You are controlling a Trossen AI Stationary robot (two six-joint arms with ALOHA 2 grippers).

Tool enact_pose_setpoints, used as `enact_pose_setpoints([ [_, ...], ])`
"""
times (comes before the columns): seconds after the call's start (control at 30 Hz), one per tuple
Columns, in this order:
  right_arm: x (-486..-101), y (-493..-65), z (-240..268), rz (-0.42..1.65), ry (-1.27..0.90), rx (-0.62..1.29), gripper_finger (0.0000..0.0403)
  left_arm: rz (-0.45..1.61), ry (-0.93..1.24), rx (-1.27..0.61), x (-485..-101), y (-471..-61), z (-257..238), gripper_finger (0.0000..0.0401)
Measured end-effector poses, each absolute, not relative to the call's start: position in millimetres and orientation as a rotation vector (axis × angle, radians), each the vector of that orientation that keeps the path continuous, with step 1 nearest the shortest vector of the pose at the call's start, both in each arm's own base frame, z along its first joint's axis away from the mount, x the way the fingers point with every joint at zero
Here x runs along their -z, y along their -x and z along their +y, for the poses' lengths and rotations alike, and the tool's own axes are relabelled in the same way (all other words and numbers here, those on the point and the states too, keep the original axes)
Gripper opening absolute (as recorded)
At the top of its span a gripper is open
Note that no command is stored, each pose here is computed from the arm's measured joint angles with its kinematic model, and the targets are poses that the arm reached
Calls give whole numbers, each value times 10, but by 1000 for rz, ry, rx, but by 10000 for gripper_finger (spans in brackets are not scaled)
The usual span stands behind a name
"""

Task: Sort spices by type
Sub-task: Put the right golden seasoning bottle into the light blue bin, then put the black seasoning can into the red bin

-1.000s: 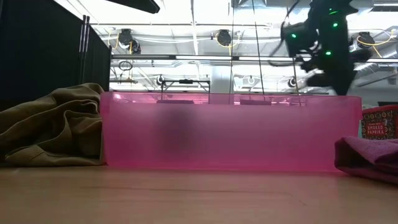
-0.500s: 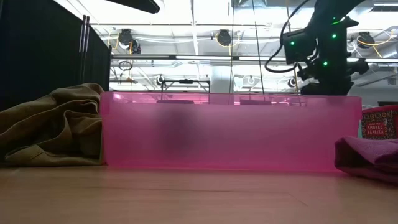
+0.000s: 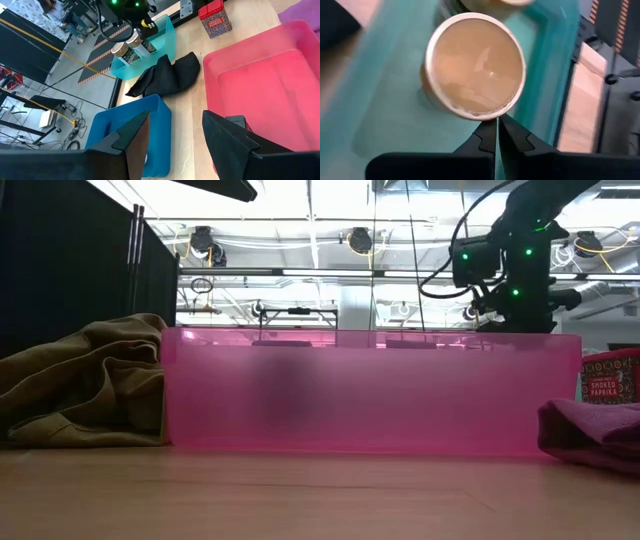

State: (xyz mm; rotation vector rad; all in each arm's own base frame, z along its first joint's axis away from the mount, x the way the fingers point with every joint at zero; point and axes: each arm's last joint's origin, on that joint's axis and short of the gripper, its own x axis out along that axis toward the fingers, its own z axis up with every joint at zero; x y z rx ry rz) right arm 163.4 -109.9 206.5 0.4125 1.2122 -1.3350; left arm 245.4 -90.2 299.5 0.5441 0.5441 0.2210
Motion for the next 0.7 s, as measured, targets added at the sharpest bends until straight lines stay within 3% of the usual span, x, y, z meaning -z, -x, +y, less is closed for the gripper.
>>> enact_pose_setpoints([
  [0.47, -2082, -1640, -1064, 1182, -482, 1317, 0, 544, -545, -221, -2995, -2454, -902, 189],
  [0.7, -2284, -1609, -847, 1044, -477, 1242, 0, 535, -510, -230, -2999, -2457, -903, 189],
])
